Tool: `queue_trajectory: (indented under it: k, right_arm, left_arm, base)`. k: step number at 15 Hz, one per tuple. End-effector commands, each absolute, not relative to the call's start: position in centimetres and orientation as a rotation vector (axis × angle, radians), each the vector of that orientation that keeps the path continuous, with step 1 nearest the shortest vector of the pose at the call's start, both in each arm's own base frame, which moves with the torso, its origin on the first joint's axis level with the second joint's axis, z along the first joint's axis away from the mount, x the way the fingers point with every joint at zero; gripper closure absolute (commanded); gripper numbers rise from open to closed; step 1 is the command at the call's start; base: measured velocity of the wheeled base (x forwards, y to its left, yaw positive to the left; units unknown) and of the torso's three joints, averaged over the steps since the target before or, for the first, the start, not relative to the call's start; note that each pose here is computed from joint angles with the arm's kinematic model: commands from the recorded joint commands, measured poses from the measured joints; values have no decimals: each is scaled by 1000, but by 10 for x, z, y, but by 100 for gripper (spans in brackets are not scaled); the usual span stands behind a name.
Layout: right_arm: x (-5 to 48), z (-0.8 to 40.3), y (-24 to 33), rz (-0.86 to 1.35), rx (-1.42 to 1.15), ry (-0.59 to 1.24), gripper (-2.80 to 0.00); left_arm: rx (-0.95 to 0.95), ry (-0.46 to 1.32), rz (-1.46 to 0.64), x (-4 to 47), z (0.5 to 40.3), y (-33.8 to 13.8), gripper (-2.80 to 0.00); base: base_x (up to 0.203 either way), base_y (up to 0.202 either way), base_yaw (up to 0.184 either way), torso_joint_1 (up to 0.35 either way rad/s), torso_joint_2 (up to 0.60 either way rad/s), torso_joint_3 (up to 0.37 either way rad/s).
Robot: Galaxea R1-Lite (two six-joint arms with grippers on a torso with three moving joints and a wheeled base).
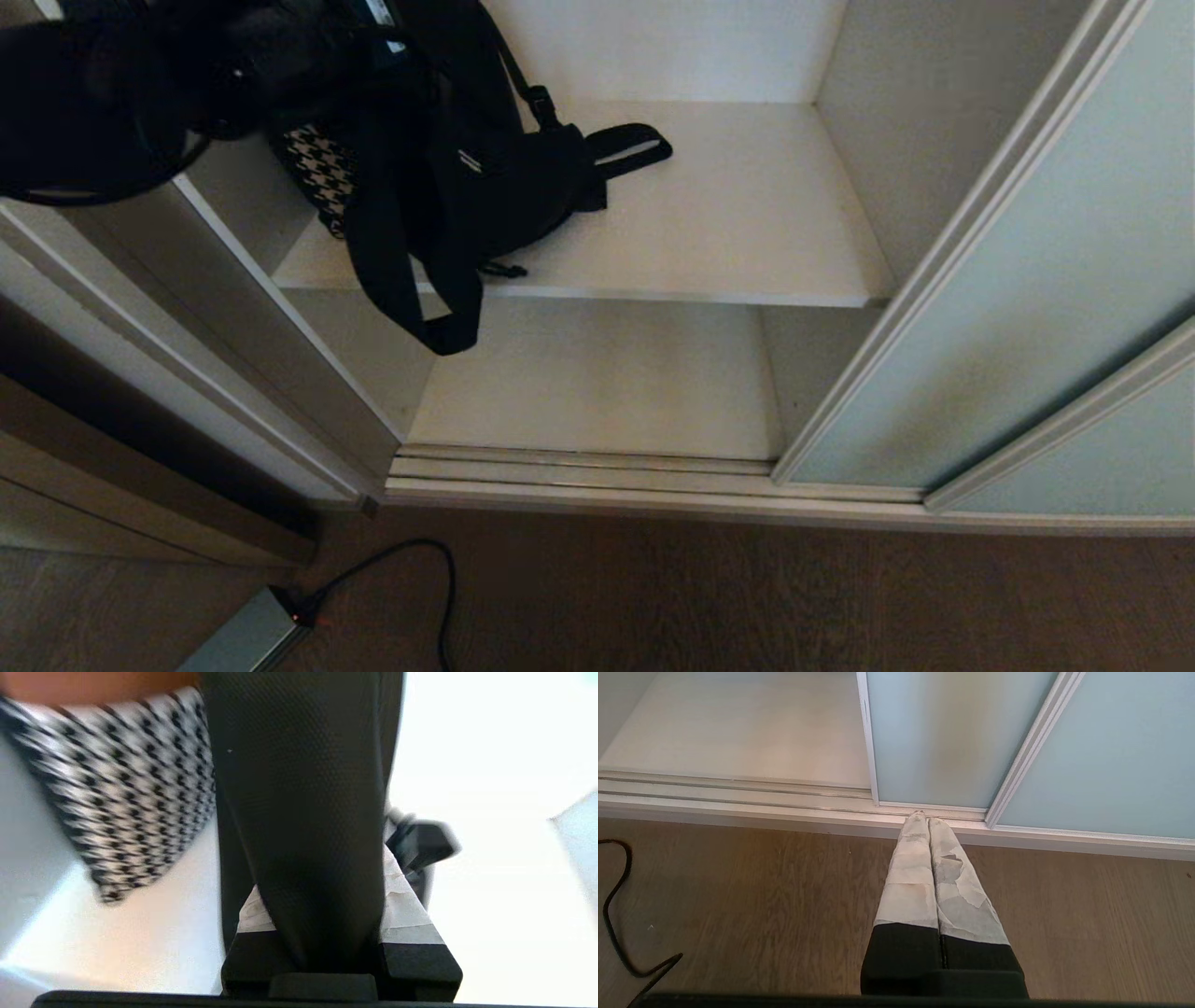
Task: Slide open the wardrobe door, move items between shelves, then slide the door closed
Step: Place the bag on the lower shelf
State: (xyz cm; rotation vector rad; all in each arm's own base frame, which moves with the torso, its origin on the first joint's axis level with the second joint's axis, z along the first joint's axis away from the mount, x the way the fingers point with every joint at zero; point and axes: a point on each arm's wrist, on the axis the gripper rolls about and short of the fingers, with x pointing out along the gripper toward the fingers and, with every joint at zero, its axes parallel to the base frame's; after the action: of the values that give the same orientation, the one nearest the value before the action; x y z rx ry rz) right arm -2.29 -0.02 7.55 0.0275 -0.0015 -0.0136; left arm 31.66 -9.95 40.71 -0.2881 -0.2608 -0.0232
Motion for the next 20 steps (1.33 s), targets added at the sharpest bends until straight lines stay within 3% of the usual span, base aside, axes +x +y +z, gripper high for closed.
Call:
queue_trajectory:
  k: [1,13,20]
  right_arm:
    - [-23,75,0,-14,28,-2,0]
    - [-23,75,0,-14,28,-3,0]
    - [-23,75,0,-14,28,-2,0]
  left_arm:
    - [-306,-323,-52,258,436,-87,0]
    - [-161,-337,-85,128,455,-50,0]
    - [-15,-237,-73,56,431,-14,0]
  base:
    - [0,0,0,0,0,0]
    - [0,0,0,0,0,0]
    - [0,0,0,0,0,0]
